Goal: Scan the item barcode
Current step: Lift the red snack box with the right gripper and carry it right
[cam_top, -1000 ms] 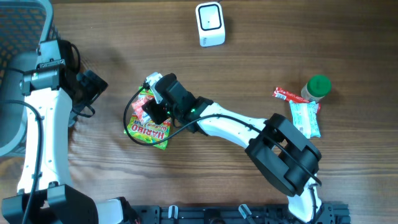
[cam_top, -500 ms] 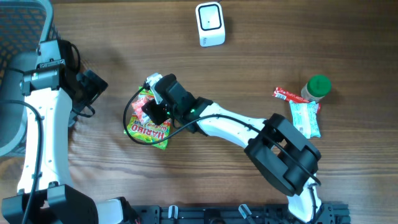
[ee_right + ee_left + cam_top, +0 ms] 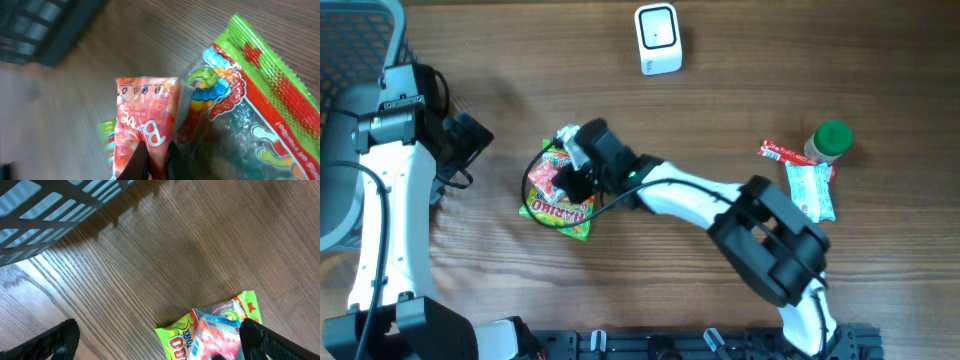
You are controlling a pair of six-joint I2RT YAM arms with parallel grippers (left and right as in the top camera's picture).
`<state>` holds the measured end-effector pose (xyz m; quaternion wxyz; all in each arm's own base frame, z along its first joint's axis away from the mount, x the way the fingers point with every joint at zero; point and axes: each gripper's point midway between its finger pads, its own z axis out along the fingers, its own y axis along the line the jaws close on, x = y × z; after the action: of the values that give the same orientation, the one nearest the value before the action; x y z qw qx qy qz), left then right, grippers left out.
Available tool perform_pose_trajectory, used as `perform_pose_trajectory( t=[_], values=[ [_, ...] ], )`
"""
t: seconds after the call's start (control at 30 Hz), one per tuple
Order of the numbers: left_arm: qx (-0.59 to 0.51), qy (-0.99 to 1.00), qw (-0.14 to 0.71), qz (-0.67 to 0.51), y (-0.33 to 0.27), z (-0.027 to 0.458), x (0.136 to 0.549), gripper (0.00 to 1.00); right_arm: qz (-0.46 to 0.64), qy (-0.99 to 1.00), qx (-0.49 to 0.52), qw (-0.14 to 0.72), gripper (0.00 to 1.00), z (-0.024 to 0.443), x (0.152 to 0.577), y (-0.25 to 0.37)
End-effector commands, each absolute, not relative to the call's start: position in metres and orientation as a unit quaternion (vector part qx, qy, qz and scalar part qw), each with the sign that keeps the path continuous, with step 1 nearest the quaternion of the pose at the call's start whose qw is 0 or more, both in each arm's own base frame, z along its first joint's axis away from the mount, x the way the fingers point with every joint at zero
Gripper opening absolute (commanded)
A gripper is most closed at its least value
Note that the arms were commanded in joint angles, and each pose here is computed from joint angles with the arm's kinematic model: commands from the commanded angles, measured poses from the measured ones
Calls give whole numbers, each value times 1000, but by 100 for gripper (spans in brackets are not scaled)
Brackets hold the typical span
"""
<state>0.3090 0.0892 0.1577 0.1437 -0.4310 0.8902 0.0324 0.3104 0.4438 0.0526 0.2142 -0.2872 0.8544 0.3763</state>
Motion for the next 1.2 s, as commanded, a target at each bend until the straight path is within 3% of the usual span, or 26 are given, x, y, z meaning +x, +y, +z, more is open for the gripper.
perform_pose_trajectory(
  t=[0.0, 0.13, 0.37, 0.77, 1.17],
  values=[
    [-439, 887, 140, 30, 90, 156, 309, 100, 486, 812, -260, 192, 4, 144, 317, 424],
    [-439, 887, 140, 30, 90, 156, 309, 100, 547, 787, -251, 137, 4, 177, 318, 386],
    [-439, 887, 140, 30, 90, 156, 309, 100, 615, 744, -257, 54, 5, 186, 305, 307],
    [-439, 887, 140, 30, 90, 156, 309, 100, 647, 720, -199, 152, 4, 226, 281, 164],
    [-439, 887, 140, 30, 90, 156, 309, 100, 687, 687, -159, 176, 4, 245, 285, 166]
  ],
)
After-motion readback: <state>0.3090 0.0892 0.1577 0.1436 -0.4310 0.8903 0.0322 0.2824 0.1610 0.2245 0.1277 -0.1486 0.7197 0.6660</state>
